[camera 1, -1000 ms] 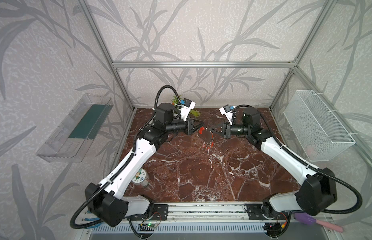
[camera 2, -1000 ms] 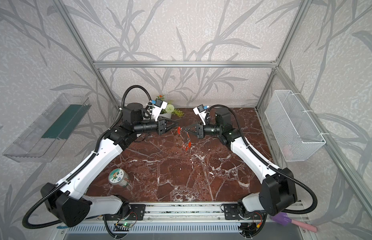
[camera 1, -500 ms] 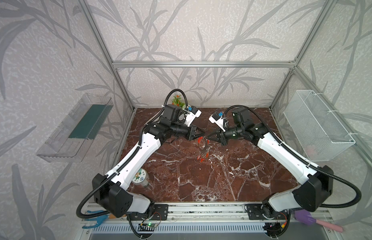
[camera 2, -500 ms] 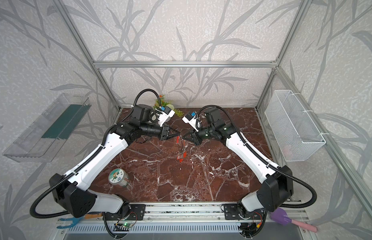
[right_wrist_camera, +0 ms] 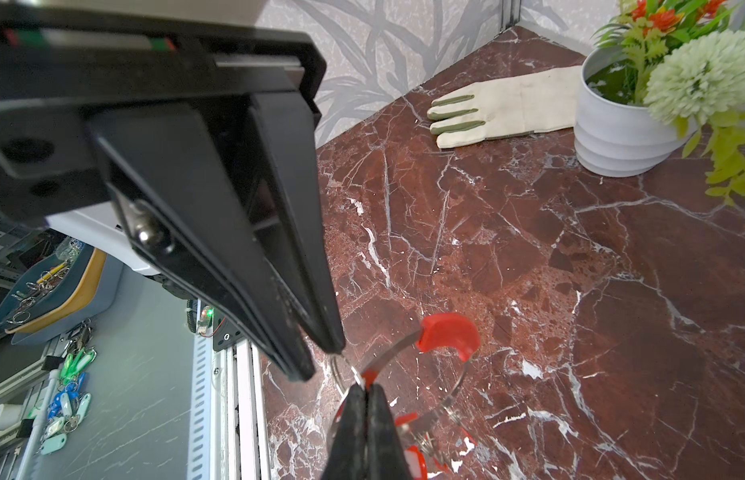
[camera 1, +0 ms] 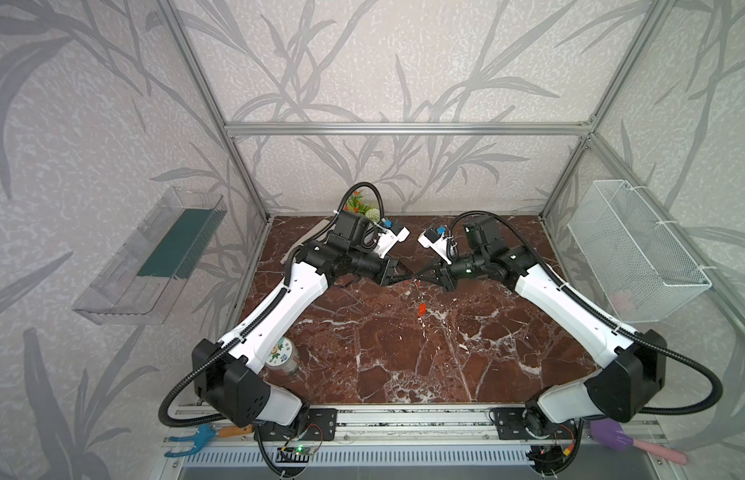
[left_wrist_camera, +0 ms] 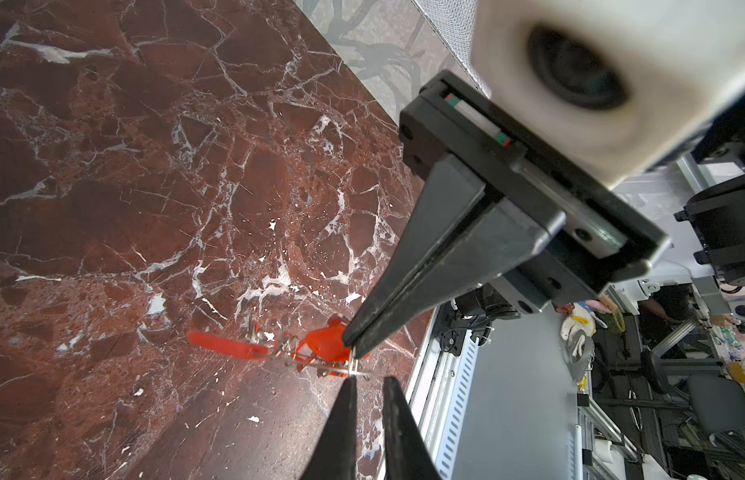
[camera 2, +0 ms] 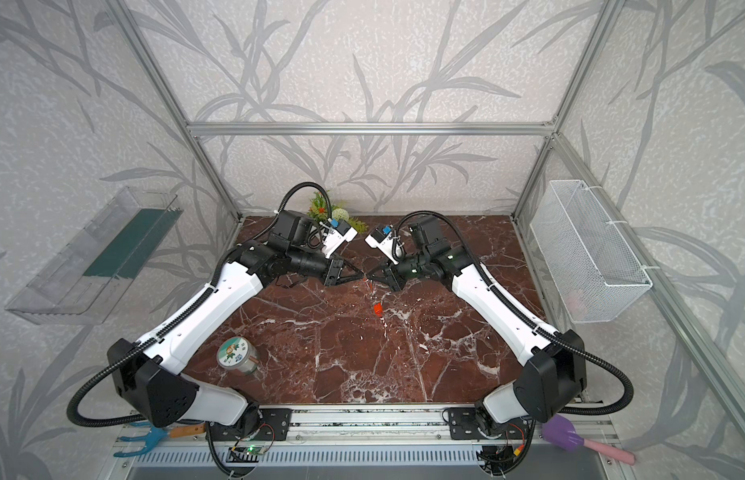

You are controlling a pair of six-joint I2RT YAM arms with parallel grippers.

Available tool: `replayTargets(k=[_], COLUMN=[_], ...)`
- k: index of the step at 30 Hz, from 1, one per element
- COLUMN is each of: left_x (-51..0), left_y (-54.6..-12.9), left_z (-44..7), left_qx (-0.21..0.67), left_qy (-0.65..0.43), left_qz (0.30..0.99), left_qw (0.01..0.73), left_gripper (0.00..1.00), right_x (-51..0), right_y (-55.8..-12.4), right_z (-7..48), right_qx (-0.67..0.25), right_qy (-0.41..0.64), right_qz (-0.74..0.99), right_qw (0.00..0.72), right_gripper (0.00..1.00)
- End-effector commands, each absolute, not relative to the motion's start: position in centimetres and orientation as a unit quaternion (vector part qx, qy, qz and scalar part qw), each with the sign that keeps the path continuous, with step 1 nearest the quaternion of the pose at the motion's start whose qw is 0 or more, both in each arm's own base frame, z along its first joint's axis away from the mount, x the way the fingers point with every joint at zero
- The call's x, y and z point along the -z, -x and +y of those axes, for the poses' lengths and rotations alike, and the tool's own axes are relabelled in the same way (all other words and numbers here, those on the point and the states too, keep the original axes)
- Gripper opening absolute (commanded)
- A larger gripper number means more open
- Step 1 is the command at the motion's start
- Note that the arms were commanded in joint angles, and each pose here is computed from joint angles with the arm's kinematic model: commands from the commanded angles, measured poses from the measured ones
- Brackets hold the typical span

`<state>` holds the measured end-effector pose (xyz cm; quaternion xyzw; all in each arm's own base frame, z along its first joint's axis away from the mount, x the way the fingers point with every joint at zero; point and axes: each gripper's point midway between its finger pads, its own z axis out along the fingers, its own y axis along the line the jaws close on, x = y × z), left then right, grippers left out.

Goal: Put the keys on the keyring

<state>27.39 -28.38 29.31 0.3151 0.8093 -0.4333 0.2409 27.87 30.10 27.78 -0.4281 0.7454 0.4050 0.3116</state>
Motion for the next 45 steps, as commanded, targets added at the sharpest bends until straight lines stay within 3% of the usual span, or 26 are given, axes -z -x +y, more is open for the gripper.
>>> replayTargets(k=[1, 12, 20, 25, 36, 45], left_x=[-29.9, -29.0, -30.4, -30.8, -29.6, -29.8], left_y=[-27.5, -27.5, -28.7, -29.6, -28.9, -28.4], left_z=[-28.5, -29.1, -28.0, -26.7, -28.4, -28.7], left_qx=[0.426, 0.415, 0.385, 0.368, 0.413, 0.427], left_qy=[-0.329, -0.338, -0.325, -0.304, -0.314, -0.322], left_qz=[0.806, 0.812, 0.815, 0.817, 0.814, 0.806], left_qw=[0.248, 0.233, 0.285, 0.322, 0.259, 0.251], left_gripper=[0.16, 0.12, 0.1, 0.16, 0.2, 0.2], right_x=[-29.8, -29.8, -29.2, -29.2, -29.8, -29.3], right_y=[-27.4, -27.3, -27.6, -27.7, -27.5, -27.7], right_z=[30.4, 30.3, 30.1, 30.1, 30.4, 30.4], right_qx=[-0.414, -0.414, -0.403, -0.404, -0.417, -0.412], right_qy=[0.44, 0.441, 0.436, 0.435, 0.437, 0.435], right_qz=[0.725, 0.724, 0.732, 0.73, 0.722, 0.727], right_qw=[0.33, 0.332, 0.334, 0.339, 0.339, 0.336], right_gripper=[0.0, 0.0, 0.0, 0.0, 0.0, 0.0])
